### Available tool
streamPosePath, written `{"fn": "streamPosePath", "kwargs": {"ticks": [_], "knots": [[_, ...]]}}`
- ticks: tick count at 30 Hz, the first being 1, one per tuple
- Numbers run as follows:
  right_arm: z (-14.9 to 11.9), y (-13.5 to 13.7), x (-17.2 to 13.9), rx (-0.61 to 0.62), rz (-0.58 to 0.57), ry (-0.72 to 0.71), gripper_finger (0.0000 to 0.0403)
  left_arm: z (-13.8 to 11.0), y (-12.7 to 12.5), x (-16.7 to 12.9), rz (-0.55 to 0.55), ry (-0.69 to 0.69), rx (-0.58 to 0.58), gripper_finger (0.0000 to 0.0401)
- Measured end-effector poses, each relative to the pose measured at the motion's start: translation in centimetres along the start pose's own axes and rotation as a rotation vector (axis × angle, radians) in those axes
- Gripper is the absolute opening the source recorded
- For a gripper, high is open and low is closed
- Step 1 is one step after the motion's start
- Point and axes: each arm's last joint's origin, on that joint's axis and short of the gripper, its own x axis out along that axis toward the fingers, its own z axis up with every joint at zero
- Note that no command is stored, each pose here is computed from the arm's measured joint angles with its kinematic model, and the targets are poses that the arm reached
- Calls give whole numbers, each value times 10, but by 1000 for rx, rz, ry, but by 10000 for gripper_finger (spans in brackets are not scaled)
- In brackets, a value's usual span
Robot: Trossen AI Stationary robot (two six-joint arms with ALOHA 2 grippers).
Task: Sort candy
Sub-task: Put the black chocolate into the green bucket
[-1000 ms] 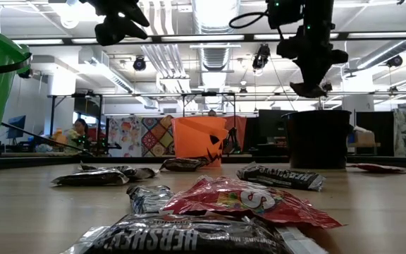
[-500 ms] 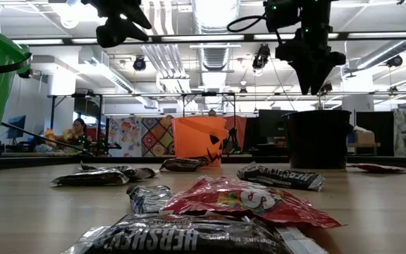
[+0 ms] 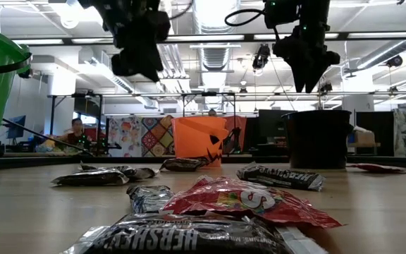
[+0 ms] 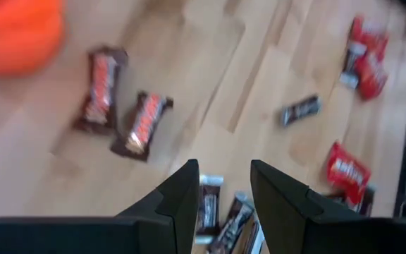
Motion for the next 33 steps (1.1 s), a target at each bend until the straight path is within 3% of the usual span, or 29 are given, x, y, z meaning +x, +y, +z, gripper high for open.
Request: {"fn": "streamPosePath", "kwargs": {"ticks": [14, 21, 27, 33], "knots": [[4, 2, 0, -59, 20, -42, 178, -18, -26, 80, 93, 337, 95, 113], [5, 3, 0, -103, 27, -56, 178, -18, -34, 112, 219, 469, 146, 117], [5, 3, 0, -125, 33, -54, 178, -16, -48, 129, 205, 464, 170, 153], [5, 3, 0, -137, 33, -54, 178, -25, -55, 138, 245, 475, 115, 199]]}}
